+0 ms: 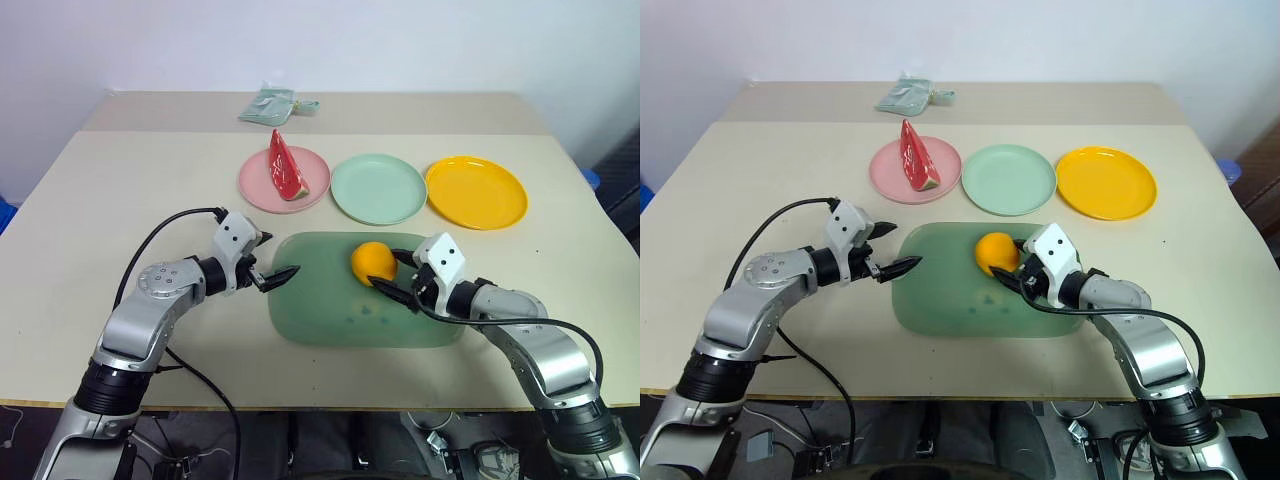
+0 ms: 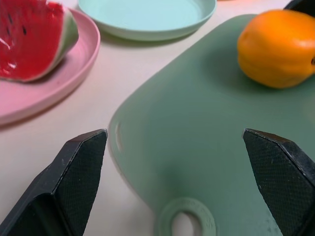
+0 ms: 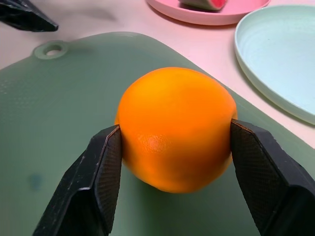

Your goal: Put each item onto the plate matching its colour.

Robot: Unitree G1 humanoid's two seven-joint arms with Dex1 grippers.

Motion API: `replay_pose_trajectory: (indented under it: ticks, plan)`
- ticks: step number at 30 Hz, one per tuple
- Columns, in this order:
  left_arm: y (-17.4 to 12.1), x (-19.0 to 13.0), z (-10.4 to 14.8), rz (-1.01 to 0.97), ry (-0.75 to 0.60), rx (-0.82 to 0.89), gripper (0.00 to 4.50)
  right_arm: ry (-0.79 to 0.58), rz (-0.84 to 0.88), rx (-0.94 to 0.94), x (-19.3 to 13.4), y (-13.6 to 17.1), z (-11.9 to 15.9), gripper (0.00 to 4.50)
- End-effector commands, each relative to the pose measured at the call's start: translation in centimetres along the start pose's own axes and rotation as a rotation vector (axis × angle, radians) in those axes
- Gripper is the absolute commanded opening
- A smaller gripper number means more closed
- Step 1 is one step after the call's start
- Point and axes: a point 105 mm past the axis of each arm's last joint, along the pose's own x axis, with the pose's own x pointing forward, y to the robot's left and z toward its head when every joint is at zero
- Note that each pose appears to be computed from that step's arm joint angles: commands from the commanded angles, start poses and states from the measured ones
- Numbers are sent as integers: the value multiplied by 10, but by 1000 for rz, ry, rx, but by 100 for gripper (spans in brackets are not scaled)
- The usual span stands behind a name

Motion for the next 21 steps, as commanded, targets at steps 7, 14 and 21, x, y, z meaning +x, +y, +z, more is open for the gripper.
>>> replay_pose_trajectory:
  ticks: [7, 14, 21]
  plan:
    - [0, -6, 12, 16, -39, 38, 450, -105, -470, 6, -12, -112, 40, 268]
    - [-9, -5, 21, -17, -91, 30, 450, 38, -784, 88, -31, -184, 5, 268]
    - [-13, -8, 21, -7, -95, 21, 450, -117, -660, 1, -43, -173, 35, 444]
